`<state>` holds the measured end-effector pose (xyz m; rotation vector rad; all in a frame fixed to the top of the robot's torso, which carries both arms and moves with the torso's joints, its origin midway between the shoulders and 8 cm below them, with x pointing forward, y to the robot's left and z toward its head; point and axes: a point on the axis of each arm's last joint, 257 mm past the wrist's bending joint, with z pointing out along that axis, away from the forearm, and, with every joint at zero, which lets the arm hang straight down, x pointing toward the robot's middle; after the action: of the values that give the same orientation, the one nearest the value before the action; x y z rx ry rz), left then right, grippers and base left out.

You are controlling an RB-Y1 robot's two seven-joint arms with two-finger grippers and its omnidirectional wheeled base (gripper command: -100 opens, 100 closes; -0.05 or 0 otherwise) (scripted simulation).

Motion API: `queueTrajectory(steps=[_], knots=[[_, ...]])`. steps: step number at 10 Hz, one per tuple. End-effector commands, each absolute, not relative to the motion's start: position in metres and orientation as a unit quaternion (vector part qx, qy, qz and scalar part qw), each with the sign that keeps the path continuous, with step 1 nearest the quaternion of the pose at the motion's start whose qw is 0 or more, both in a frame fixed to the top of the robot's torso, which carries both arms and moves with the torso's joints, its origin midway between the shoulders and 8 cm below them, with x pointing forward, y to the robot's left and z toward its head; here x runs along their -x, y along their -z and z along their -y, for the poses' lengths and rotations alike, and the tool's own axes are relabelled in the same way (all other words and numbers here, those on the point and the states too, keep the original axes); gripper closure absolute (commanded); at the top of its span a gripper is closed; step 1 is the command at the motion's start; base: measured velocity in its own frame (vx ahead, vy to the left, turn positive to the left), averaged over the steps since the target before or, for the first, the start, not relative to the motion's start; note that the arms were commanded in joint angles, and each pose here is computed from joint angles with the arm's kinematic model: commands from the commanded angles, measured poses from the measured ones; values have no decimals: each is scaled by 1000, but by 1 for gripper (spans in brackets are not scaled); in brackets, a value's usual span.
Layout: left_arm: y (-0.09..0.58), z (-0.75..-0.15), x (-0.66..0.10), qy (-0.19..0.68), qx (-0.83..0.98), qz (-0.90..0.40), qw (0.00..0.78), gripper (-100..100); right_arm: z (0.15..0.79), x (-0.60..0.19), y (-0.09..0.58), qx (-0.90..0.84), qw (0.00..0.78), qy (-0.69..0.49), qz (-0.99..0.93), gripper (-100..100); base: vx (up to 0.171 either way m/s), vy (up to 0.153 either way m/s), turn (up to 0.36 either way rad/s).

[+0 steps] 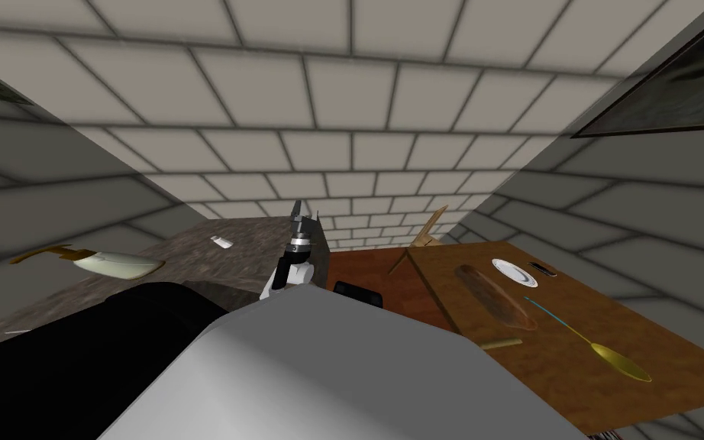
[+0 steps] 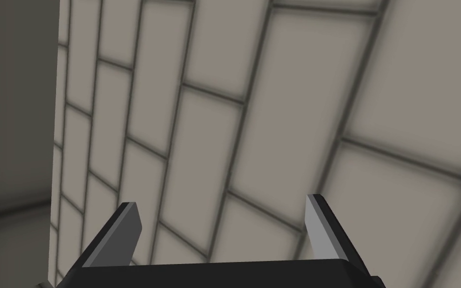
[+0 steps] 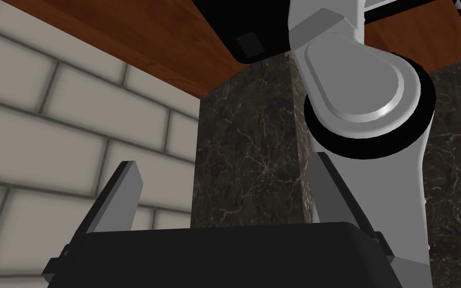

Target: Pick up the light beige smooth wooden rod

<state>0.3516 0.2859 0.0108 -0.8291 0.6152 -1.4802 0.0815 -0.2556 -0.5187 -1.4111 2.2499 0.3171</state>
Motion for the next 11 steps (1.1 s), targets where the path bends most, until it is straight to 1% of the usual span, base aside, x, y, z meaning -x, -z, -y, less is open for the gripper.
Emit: queueTrajectory(steps=[1,3,4,5,6,7,9,10,11], knots=[[-11,-286,-352,644,361,-268,620,0,289,-60,528,548,198,-95,-807,-100,73,-52,183],[-11,-286,-352,644,361,-268,620,0,290,-60,529,561,198,-89,-799,-100,47,-52,34],[-11,-286,-352,644,361,-268,620,0,322,-42,535,594,165,-71,-784,-100,59,-55,134],[-11,-286,-352,644,361,-268,620,0,322,-42,535,596,165,-70,-783,-100,70,-69,87],[-11,-286,-352,644,361,-268,620,0,353,-24,540,627,133,-53,-766,-100,89,-98,131],[-11,-286,-352,644,361,-268,620,0,353,-24,540,627,133,-53,-766,-100,75,-84,85],[-11,-286,-352,644,361,-268,620,0,353,-24,540,627,133,-53,-766,-100,18,-22,-12],[-11,-286,-352,644,361,-268,620,0,383,-8,542,647,102,-41,-754,-100,49,-53,113],[-11,-286,-352,644,361,-268,620,0,383,-8,542,655,102,-38,-748,-100,57,-72,77]])
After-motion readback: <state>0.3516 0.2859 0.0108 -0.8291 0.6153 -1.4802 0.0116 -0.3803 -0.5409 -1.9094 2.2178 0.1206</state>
